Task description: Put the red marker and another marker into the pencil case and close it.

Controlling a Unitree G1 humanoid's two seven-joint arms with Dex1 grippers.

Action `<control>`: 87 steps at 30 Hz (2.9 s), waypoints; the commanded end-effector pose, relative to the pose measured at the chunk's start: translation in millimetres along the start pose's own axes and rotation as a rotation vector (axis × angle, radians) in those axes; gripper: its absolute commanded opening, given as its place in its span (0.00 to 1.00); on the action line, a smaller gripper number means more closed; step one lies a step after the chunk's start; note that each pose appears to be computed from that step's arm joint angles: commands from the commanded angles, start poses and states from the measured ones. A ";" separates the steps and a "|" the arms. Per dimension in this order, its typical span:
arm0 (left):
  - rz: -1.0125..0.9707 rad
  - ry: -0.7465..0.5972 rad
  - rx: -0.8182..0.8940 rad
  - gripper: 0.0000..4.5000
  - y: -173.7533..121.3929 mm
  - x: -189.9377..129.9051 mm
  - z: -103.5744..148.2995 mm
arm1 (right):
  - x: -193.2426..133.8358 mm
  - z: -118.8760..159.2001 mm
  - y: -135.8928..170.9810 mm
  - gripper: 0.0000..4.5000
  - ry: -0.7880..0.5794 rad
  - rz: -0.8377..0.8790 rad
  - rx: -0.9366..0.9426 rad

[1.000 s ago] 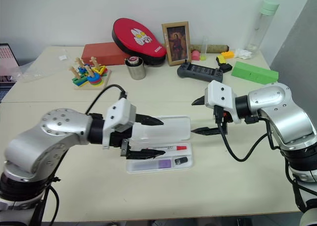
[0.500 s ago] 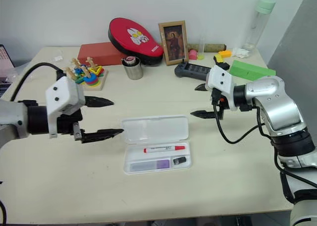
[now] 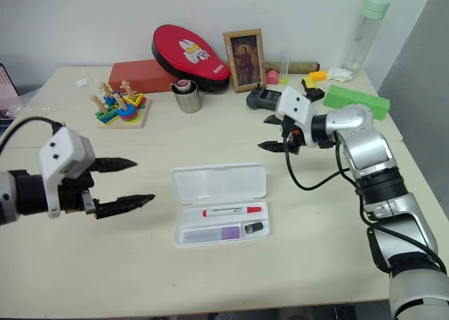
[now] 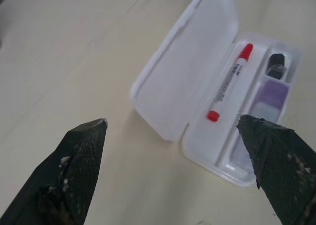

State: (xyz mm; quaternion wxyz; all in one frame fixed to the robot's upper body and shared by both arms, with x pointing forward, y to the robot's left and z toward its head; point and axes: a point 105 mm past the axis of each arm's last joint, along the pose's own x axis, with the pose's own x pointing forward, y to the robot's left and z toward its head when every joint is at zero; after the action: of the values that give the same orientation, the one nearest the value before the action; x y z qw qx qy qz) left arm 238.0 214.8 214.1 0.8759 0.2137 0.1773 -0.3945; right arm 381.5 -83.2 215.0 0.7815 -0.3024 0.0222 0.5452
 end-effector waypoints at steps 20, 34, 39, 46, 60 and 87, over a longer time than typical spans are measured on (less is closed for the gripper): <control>0.060 -0.013 -0.038 1.00 15.1 -7.3 -19.9 | 34.4 4.9 22.0 0.01 -0.035 0.213 -0.094; 0.042 -0.055 -0.014 1.00 18.8 3.5 -8.4 | 29.0 6.0 67.6 0.01 -0.031 0.387 -0.154; 0.036 -0.050 -0.020 1.00 16.8 2.5 -10.2 | 26.6 17.4 80.5 0.01 -0.053 0.418 -0.181; 0.037 -0.043 -0.028 1.00 14.6 2.8 -14.3 | 26.1 25.5 102.7 0.01 -0.049 0.484 -0.235; 0.058 -0.023 -0.032 1.00 15.2 -3.2 -18.5 | 49.9 -0.7 131.8 0.01 0.015 0.503 -0.168; -0.140 0.007 -0.041 1.00 -23.0 4.1 -21.8 | 51.3 -26.7 139.3 0.01 0.069 0.486 -0.012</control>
State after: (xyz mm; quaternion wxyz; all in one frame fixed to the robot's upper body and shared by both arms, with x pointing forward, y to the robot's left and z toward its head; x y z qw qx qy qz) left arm 220.3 216.6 181.1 0.8547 0.1689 0.2206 -0.4385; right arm 288.3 -18.9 115.4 0.6165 -0.3207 0.0997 0.7121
